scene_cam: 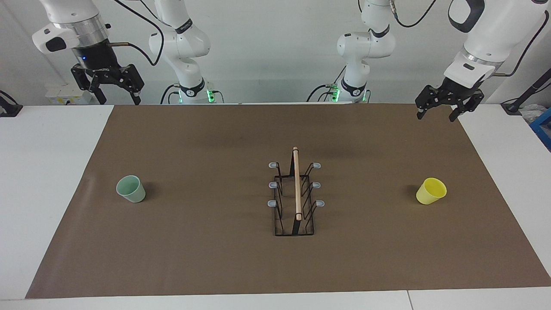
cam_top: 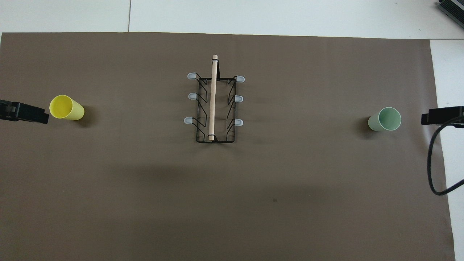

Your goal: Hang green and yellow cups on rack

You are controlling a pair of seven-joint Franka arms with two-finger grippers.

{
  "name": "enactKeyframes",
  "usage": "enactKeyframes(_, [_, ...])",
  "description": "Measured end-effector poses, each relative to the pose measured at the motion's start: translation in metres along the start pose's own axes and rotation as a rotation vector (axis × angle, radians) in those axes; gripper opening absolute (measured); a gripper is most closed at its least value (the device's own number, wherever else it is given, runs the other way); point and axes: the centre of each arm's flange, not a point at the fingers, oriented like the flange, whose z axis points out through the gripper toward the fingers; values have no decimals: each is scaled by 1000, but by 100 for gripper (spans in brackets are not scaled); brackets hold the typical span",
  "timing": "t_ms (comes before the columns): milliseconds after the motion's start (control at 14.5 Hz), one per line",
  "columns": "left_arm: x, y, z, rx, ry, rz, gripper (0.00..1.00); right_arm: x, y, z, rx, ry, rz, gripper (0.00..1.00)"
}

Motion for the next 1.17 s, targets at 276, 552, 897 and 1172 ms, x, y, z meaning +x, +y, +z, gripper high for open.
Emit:
enactKeyframes(276, [26, -10, 13, 5, -12, -17, 100, 0, 0, 0, 0, 0, 0, 100])
enactKeyframes(552, [69, -49, 35, -18, -35, -141, 100, 0, 0, 3, -1, -7, 0, 100])
enactKeyframes(897, [106, -94, 94, -44, -87, -404, 100, 2, -1, 20, -1, -15, -1, 100])
enactKeyframes(1172, [126, -119, 136, -76, -118, -705, 100, 6, -1, 42, -1, -8, -1, 100])
